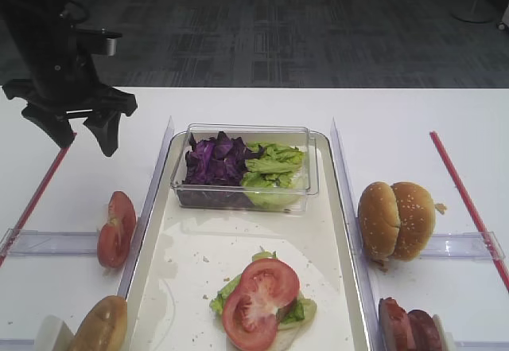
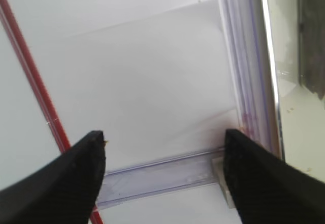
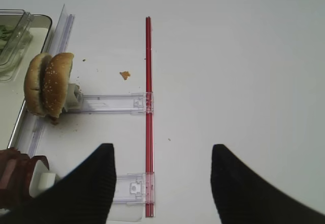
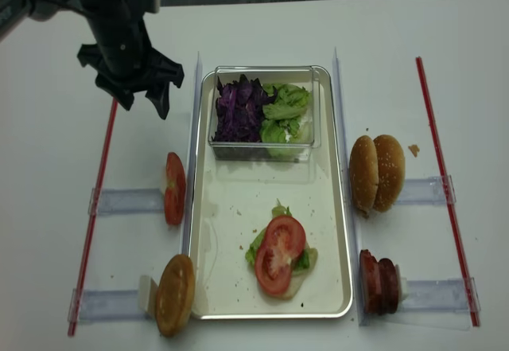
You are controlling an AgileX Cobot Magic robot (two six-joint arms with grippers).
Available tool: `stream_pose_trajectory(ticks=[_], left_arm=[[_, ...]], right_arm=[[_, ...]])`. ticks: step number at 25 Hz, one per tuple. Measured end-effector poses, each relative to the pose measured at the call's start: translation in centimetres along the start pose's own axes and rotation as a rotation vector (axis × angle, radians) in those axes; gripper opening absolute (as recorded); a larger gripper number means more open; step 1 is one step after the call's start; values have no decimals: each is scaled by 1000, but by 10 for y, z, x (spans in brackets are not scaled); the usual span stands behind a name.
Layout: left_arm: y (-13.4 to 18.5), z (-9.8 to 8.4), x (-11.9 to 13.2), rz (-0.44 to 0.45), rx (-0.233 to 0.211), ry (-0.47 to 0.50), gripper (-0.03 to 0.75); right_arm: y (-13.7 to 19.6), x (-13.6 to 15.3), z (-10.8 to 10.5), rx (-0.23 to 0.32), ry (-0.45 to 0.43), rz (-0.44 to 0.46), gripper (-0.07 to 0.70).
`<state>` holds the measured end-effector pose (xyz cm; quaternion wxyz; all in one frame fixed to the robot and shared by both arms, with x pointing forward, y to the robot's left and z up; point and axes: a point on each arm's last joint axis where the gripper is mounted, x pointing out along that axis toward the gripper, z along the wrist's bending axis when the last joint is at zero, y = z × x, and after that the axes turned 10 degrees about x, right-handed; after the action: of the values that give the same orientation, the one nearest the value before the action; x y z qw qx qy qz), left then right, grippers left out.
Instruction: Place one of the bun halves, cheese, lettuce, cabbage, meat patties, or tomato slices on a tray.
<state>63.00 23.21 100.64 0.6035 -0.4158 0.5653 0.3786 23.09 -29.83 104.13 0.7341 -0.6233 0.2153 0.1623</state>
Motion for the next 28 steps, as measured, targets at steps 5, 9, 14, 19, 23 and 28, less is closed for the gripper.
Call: stream_pose_trajectory(ticks=[5, 9, 14, 19, 23, 28], left_arm=[[5, 23, 0, 1, -67, -4, 456], [9, 34, 0, 1, -97, -6, 456], [10, 37, 0, 1, -107, -7, 456], [9, 37, 0, 0, -109, -1, 456], [9, 37, 0, 0, -109, -1, 456], [9, 36, 0, -3, -109, 9, 456]], right_arm=[[0, 0, 0, 0, 0, 0, 445], [0, 0, 0, 0, 0, 0, 445], [0, 0, 0, 0, 0, 0, 445], [0, 0, 0, 0, 0, 0, 445], [0, 0, 0, 0, 0, 0, 445], [0, 0, 0, 0, 0, 0, 445]])
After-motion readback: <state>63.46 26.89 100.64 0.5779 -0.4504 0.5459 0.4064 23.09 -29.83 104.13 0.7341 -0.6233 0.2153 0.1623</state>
